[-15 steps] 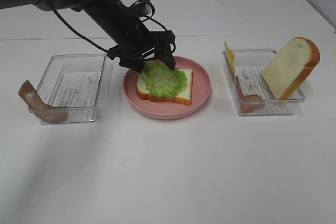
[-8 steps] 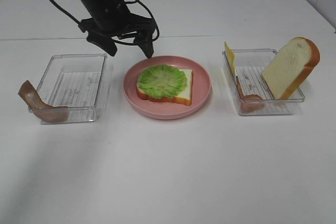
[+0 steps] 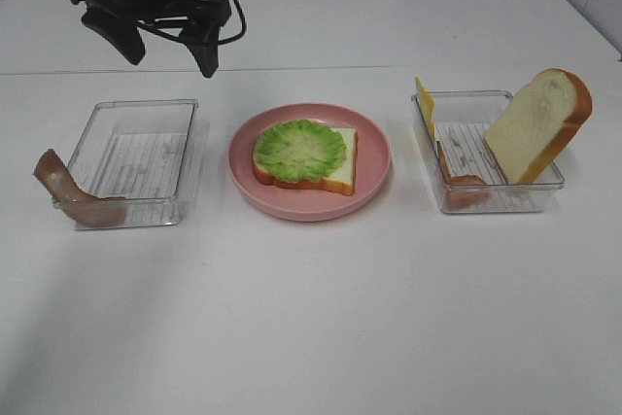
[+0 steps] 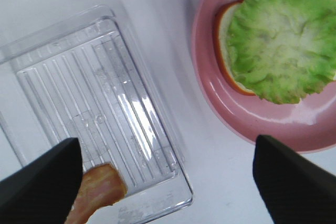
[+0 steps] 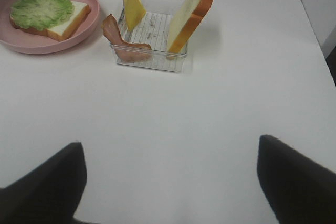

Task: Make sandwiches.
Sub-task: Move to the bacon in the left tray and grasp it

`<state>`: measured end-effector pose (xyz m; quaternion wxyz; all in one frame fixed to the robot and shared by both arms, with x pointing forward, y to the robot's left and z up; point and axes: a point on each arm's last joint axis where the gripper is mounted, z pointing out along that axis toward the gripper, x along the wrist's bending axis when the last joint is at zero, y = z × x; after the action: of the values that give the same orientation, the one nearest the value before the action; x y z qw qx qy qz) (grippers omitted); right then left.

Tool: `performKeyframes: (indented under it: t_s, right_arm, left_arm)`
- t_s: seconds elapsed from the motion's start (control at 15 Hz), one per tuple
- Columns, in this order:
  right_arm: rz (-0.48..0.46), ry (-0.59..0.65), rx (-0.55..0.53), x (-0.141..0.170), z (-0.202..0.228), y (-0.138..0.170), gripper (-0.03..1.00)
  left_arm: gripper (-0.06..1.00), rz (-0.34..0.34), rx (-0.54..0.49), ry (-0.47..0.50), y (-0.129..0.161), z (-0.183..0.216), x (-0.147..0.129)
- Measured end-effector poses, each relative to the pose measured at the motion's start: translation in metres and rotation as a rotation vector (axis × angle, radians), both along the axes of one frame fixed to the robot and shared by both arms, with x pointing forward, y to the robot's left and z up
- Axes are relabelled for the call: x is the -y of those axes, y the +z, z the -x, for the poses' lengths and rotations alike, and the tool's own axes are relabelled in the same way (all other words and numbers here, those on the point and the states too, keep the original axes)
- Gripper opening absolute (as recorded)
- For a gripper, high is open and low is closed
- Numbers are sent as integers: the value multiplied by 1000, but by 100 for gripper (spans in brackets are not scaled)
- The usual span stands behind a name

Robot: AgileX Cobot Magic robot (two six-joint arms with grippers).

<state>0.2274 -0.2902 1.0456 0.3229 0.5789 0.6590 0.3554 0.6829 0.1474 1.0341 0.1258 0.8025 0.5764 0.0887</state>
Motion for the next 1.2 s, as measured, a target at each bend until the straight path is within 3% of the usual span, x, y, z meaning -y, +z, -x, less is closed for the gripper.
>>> performKeyframes:
  t_s: [0.4, 0.6, 0.87, 1.2]
  right_arm:
    - [0, 0, 0, 0, 0, 0, 78]
    - [0, 0, 0, 0, 0, 0, 78]
    - [0, 0, 0, 0, 0, 0, 78]
    - [0, 0, 0, 0, 0, 0, 78]
  left_arm:
    - [75, 19, 94, 117, 58, 20, -58]
    - [73, -16, 9, 159, 41, 36, -79]
    - [72, -66, -161, 217, -7, 53, -103]
    - [72, -77, -185, 222, -50, 50, -104]
